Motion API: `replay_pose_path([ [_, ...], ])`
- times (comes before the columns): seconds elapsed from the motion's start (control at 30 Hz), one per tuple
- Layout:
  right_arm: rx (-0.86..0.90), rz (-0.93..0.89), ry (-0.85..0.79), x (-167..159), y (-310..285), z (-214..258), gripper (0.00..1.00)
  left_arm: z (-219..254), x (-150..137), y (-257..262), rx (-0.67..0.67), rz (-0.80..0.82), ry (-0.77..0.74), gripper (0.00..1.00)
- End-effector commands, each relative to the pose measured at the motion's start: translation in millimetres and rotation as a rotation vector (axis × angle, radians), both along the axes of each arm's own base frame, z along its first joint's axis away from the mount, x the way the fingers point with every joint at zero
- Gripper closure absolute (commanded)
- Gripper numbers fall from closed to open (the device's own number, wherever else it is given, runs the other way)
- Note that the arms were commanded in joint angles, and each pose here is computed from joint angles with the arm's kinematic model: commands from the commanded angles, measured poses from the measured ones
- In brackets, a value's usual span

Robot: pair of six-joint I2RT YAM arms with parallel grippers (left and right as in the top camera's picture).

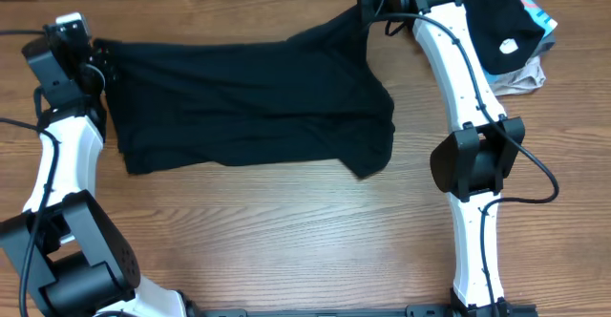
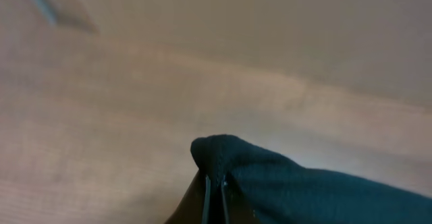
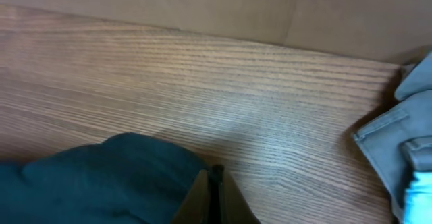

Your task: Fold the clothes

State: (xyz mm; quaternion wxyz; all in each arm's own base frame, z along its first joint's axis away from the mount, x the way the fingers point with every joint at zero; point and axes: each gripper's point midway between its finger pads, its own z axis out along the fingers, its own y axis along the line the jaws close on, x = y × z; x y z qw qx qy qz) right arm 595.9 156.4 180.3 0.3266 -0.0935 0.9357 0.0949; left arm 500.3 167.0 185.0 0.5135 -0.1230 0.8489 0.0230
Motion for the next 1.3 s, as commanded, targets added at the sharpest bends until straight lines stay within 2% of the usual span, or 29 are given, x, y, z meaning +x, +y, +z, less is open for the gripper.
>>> replay_pose_path([
  [0.0,0.023,0.005,-0.086,0.0,0.3,46.7,0.96,28.0,16.5,-8.1,-0.021,-0.014,-0.107,0.96],
  [0.1,0.023,0.004,-0.089,-10.6,-2.3,65.8,0.96,32.8,20.6,-16.8,-0.021,-0.029,-0.125,0.96],
  [0.2,0.013,0.005,-0.035,-32.0,-6.8,73.9,0.96,15.6,12.2,-25.7,-0.052,-0.037,-0.041,0.96],
  [0.3,0.006,0.024,0.116,-68.0,-9.4,60.7,0.96,-13.6,-14.4,-26.5,-0.101,-0.001,0.123,0.92],
  [0.47,-0.025,0.020,0.354,-119.3,-18.0,35.4,0.96,-48.2,-51.4,-16.3,-0.121,0.088,0.319,0.94],
  [0.8,0.075,-0.074,0.490,-131.6,-6.5,14.3,0.96,-65.9,-86.7,16.5,-0.081,0.233,0.450,0.96],
  [0.93,0.057,-0.140,0.583,-141.6,-6.9,-9.7,0.96,-70.3,-94.0,19.0,-0.088,0.240,0.479,0.96],
  [1.27,-0.045,-0.250,0.656,-155.8,-8.9,-37.7,0.96,-79.4,-98.0,16.0,-0.097,0.236,0.511,0.96],
])
